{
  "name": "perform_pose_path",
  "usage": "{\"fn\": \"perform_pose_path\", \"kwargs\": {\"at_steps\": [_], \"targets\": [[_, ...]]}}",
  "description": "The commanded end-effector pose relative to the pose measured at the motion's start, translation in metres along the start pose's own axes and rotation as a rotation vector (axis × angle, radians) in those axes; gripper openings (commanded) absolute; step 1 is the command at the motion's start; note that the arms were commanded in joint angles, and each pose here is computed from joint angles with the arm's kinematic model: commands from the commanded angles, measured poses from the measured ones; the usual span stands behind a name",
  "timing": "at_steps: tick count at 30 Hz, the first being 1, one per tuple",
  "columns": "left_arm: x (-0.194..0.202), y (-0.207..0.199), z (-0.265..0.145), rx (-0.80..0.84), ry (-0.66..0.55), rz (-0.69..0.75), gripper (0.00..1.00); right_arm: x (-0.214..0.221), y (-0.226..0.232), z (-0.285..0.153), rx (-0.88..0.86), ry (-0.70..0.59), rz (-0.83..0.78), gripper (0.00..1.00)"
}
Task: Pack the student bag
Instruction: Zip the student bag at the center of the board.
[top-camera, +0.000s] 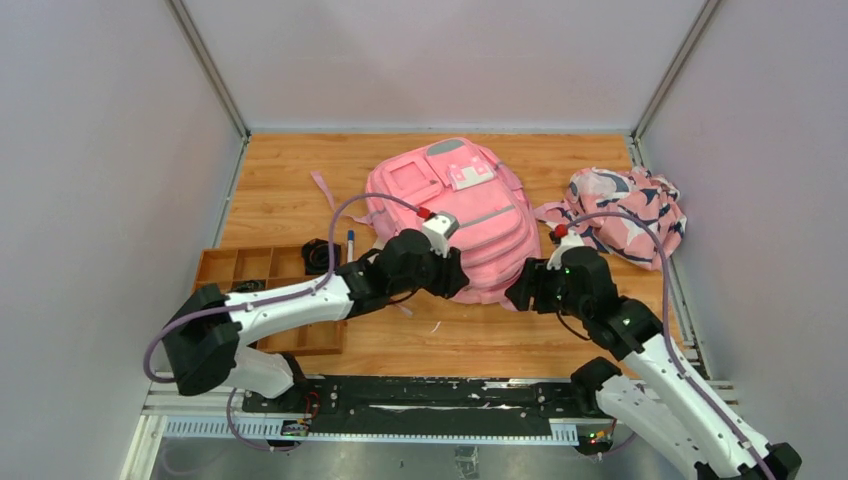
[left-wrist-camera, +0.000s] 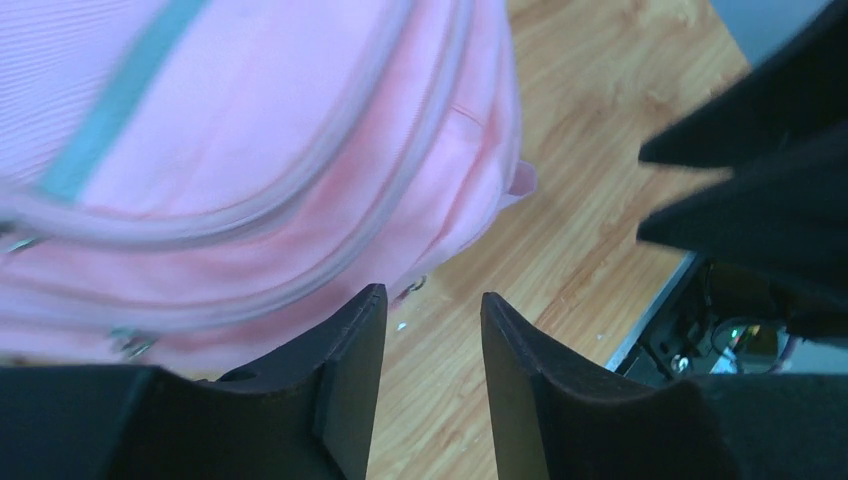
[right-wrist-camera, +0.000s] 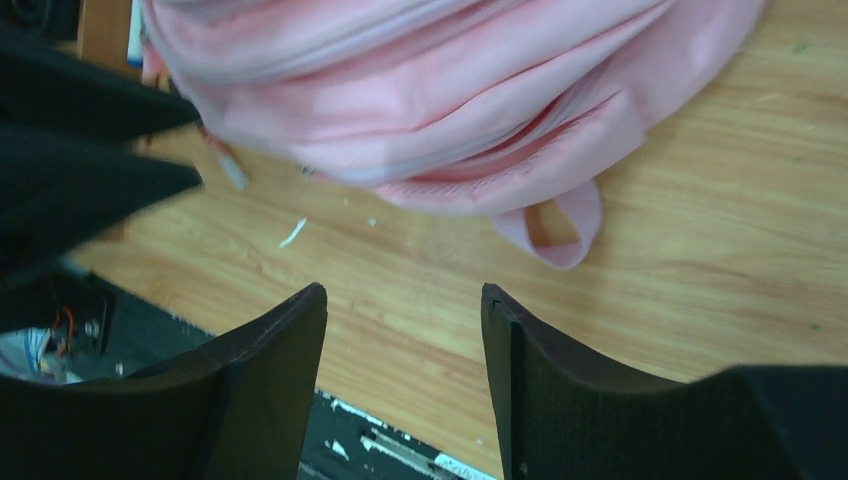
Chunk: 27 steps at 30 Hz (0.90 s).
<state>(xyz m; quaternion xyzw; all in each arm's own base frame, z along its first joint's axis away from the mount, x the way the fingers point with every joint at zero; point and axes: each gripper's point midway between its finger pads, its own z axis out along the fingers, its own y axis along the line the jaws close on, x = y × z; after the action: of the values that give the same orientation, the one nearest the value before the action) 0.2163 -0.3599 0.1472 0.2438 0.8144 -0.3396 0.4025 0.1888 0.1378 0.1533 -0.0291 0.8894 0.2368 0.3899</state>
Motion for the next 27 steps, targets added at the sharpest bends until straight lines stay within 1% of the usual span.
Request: {"fn": "perform_pose_path", "kwargs": {"at_steps": [1, 4, 6, 8, 9, 13, 16, 18, 24, 27], "targets": [[-0.012, 0.035, -0.031, -0.177, -0.028, -0.191, 0.49, 0.031, 0.019, 0.010, -0.047, 0.084, -0.056, 0.63], [-0.012, 0.047, -0.047, -0.217, -0.071, -0.301, 0.49, 0.041, 0.032, 0.021, -0.030, 0.108, -0.131, 0.63], [-0.008, 0.060, -0.059, -0.281, -0.113, -0.356, 0.51, 0.043, 0.040, 0.029, -0.008, 0.117, -0.148, 0.63], [-0.002, 0.076, -0.073, -0.360, -0.159, -0.428, 0.62, 0.044, 0.044, 0.038, 0.022, 0.101, -0.137, 0.63], [0.000, 0.080, -0.078, -0.374, -0.182, -0.457, 0.67, 0.043, 0.046, 0.043, 0.027, 0.090, -0.129, 0.64], [-0.001, 0.081, -0.087, -0.365, -0.243, -0.543, 0.73, 0.042, 0.052, 0.062, 0.045, 0.045, -0.109, 0.63], [-0.001, 0.076, -0.084, -0.333, -0.248, -0.595, 0.76, 0.043, 0.056, 0.073, 0.064, 0.042, -0.121, 0.61], [0.006, 0.078, -0.080, -0.349, -0.232, -0.622, 0.77, 0.044, 0.061, 0.080, 0.064, 0.040, -0.128, 0.60], [0.008, 0.075, -0.069, -0.335, -0.215, -0.642, 0.77, 0.040, 0.068, 0.095, 0.094, 0.002, -0.125, 0.58], [0.009, 0.073, -0.064, -0.327, -0.204, -0.658, 0.77, 0.038, 0.072, 0.100, 0.099, -0.023, -0.104, 0.53]]}}
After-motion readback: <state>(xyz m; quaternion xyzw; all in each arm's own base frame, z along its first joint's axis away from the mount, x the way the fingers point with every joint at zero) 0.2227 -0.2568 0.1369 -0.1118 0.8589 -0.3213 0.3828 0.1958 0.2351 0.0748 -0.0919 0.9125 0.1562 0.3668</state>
